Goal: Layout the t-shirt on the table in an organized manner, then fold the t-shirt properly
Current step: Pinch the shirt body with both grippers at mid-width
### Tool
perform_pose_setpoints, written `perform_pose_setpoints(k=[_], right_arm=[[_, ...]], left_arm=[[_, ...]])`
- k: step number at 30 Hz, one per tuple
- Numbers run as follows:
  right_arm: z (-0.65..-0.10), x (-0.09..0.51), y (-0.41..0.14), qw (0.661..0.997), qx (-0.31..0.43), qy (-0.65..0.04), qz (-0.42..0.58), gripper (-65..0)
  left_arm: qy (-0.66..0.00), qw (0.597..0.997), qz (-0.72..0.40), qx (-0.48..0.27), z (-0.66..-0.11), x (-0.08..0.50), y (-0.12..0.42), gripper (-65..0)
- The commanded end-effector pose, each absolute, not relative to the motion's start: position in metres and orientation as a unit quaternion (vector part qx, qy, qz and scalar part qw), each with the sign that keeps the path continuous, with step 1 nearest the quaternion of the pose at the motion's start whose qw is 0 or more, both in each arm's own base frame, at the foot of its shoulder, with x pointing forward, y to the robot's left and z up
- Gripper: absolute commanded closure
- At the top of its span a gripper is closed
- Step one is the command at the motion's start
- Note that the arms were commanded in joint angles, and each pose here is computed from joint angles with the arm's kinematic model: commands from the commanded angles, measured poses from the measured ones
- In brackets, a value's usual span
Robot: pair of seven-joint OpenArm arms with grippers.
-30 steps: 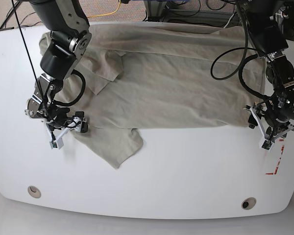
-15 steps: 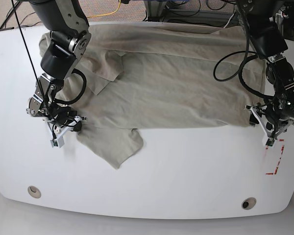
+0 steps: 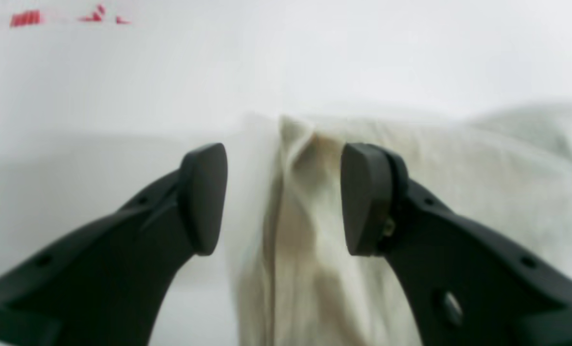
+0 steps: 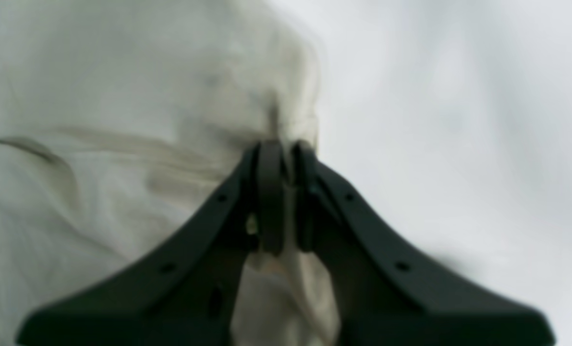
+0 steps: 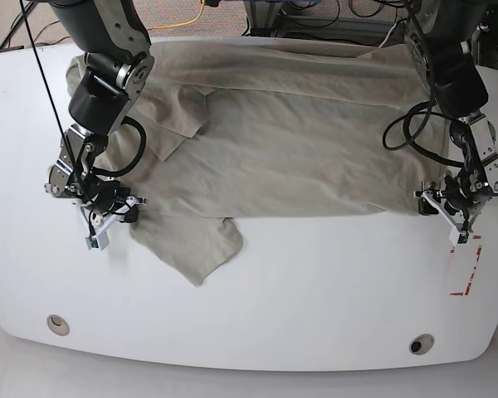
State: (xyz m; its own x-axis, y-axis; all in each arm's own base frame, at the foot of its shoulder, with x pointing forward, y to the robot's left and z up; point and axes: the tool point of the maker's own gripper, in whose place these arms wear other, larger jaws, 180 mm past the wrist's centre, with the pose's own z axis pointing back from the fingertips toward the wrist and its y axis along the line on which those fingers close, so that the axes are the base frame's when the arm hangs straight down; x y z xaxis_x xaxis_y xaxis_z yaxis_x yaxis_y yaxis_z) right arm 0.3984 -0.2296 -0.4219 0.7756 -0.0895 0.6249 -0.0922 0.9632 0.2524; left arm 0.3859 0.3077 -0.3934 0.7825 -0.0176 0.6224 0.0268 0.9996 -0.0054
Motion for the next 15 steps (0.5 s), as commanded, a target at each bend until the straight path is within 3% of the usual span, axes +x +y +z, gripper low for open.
perform_pose_setpoints(k=[1,12,15], right_arm=[[-0.407,0.410,-0.236,0.926,0.130,-0.354,0.002,-4.6],[-0.406,0.410,-0.236,0.926,0.130,-0.355,0.003,-4.6],[-0.407,0.410,-0.236,0.926,0.130,-0.354,0.003,-4.3]], left_arm=[[-0.345,0.938,0.004,-0.012,-0.387,0.400,0.318,-35.7],[-0.309,0.950,-0.007,-0.033,-0.409,0.399,0.303,-35.1],[-0.302,0.952,-0.024,-0.031,-0.412,0.399,0.296,-31.0]])
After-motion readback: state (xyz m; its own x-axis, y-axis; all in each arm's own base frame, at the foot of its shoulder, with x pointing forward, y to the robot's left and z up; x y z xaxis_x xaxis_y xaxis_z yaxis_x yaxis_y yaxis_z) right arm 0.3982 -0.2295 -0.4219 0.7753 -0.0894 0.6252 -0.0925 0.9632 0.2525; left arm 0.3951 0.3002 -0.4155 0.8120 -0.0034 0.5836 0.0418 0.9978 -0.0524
